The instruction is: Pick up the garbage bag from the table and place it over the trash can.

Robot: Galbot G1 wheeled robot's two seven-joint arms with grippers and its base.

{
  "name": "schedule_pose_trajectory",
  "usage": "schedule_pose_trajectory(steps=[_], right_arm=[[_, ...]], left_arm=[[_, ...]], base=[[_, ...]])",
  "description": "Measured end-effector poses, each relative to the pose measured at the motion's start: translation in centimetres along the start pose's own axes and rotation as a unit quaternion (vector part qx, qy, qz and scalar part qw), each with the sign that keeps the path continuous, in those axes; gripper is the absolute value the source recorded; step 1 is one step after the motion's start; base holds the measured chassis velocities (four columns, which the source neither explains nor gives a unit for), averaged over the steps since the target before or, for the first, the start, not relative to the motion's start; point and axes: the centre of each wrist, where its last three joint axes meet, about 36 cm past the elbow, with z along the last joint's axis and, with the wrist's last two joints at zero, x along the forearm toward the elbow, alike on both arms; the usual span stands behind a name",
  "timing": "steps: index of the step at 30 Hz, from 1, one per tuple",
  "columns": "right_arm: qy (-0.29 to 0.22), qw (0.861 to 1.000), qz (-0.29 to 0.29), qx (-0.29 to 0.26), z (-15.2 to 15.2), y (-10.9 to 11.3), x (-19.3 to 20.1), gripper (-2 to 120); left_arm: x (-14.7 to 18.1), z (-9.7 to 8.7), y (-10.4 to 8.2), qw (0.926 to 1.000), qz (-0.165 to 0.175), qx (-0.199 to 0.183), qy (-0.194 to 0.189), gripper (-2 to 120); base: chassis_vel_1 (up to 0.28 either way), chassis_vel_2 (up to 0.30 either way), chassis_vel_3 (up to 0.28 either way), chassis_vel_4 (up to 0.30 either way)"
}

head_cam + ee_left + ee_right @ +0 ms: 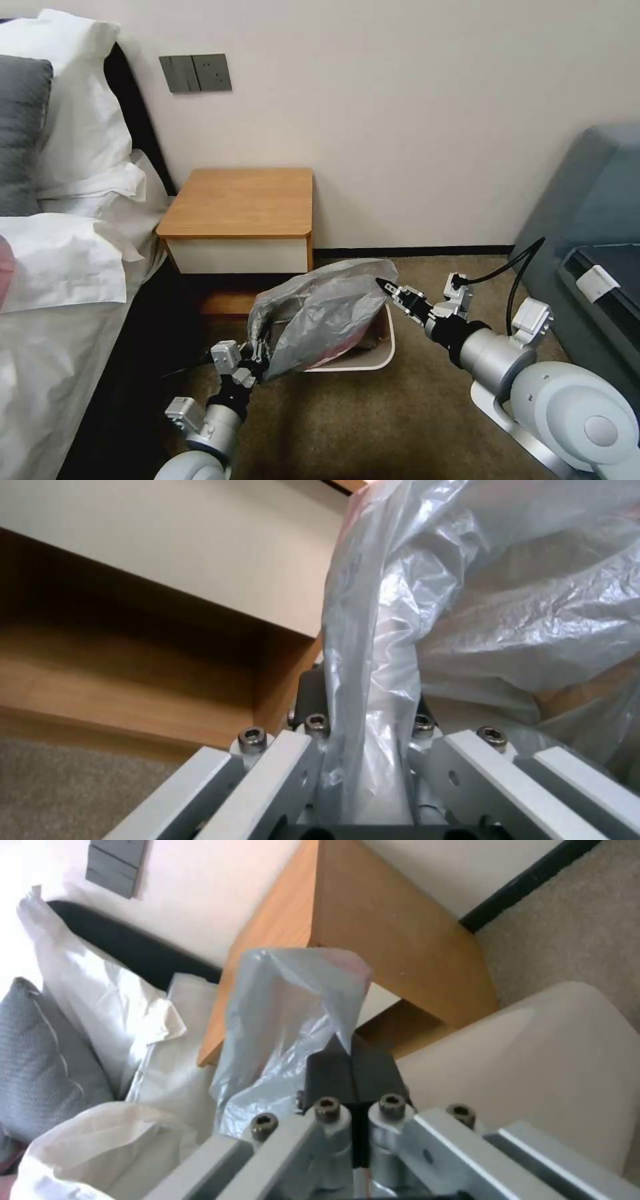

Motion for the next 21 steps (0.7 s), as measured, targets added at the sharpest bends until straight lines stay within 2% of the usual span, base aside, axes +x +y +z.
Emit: schedule_pose_trajectory(steps=[11, 15, 21], right_arm=[[-0.014, 0.999, 0.026, -0.016, 0.5, 0.3, 1.2, 0], [-0.018, 0.998, 0.058, -0.033, 0.7, -0.2, 1.6, 0], [-0.02, 0.996, 0.07, -0.05, 0.7, -0.4, 1.8, 0]], left_arm=[[0.0, 0.0, 0.1, 0.9999, -0.007, 0.008, 0.0, 5], [0.2, 0.0, 0.1, 0.9999, -0.007, 0.013, 0.001, 5], [0.4, -0.1, 0.2, 0.9999, -0.001, 0.012, 0.002, 5]], base=[[0.0, 0.0, 0.0, 0.0], [0.0, 0.0, 0.0, 0.0], [0.0, 0.0, 0.0, 0.0]])
